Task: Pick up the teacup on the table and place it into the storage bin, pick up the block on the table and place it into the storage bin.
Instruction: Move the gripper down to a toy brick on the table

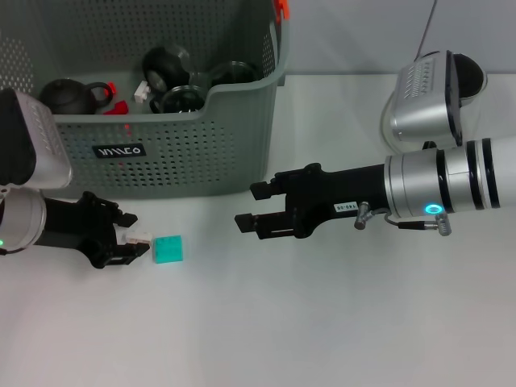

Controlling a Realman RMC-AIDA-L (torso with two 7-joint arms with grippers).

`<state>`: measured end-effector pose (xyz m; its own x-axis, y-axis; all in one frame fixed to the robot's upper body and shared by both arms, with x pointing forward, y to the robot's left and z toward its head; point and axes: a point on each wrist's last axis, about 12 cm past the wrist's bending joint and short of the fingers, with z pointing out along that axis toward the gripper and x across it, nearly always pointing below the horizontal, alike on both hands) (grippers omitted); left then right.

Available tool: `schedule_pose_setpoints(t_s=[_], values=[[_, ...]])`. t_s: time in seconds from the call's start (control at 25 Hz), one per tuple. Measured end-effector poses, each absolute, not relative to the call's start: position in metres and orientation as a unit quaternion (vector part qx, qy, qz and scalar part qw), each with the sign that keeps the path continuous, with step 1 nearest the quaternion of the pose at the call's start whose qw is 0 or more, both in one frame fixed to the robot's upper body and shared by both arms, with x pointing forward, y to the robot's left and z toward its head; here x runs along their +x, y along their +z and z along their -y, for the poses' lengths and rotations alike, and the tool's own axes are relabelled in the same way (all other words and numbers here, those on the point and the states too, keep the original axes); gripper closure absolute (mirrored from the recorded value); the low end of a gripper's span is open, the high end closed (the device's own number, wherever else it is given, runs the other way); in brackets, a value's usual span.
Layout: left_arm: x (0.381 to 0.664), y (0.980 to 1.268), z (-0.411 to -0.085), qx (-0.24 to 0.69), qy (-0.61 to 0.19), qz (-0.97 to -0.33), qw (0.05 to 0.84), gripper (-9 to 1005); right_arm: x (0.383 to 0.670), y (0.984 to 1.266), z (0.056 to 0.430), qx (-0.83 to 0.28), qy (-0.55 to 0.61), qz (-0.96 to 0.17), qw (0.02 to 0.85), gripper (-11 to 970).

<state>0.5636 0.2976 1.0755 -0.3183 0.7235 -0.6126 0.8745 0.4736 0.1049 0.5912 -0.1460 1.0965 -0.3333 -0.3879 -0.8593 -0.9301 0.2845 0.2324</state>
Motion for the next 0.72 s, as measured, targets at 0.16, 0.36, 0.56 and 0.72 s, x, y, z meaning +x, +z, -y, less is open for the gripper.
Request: schedule_pose_setpoints(t_s=[0.16,0.36,0.56,0.72], values=[[0.5643,1.0747,-0.2971,0.496,-0.121,-0.803,0.307,494,0.5911,1.0963,0.1461,-0.457,0.385,-0.72,0.352,291],[0.564,1.0739,-0.2965,0.496,-0.121,-0.803,0.307,499,0.5905,1.0953,0.1469,-0.456,0.385,-0.721,0.351,291],[0.5642,1.0736,-0.296,0.495,-0.12,-0.804,0.308,503,0.5887,1.0935,0.149,-0.454,0.387,-0.723,0.349,291],[0.564,1.073,-0.2952,0.494,-0.121,-0.804,0.308,506,0.5882,1.0931,0.1495,-0.453,0.388,-0.723,0.348,291]])
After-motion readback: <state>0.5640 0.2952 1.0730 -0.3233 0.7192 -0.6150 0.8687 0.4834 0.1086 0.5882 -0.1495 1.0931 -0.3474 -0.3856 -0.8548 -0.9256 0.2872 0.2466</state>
